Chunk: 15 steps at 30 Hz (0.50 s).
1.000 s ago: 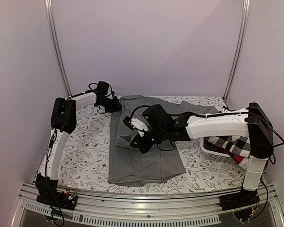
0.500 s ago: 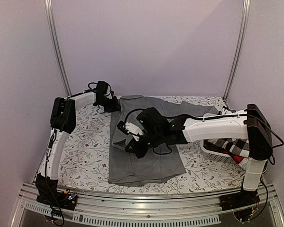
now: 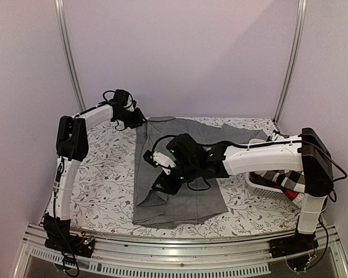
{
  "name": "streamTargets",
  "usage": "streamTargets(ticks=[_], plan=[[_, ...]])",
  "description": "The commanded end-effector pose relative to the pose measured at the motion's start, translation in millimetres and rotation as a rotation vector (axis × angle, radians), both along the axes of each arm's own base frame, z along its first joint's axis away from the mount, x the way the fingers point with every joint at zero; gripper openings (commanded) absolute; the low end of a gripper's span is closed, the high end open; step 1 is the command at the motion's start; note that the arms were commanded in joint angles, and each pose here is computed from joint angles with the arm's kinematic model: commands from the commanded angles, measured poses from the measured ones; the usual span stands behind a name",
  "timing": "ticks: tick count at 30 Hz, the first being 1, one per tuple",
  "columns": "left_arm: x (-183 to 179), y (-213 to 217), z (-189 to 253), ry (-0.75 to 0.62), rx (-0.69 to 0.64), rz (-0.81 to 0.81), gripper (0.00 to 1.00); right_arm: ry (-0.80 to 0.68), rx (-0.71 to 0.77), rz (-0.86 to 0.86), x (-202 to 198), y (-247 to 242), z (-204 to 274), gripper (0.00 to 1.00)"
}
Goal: Fold and stack the long sleeve shirts
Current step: Place the sleeve at the center of the board.
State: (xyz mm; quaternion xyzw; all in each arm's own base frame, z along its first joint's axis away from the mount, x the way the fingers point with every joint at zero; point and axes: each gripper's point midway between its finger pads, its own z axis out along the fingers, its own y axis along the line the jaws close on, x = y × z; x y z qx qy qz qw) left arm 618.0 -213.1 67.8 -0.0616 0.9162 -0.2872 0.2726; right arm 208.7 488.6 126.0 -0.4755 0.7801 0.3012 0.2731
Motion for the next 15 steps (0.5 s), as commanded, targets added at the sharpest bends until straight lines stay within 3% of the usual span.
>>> streamTargets(ticks=[1, 7, 15], plan=[[5, 14, 60, -0.11, 0.021, 0.017, 0.35, -0.002, -0.021, -0.007, -1, -3, -6, 0.34], [-16, 21, 64, -0.083, 0.032, 0.024, 0.37, -0.039, -0.025, -0.069, 10, -14, 5, 0.48], [-111, 15, 47, 0.004, -0.055, 0.003, 0.4, -0.013, -0.015, -0.269, 57, -51, 18, 0.53]])
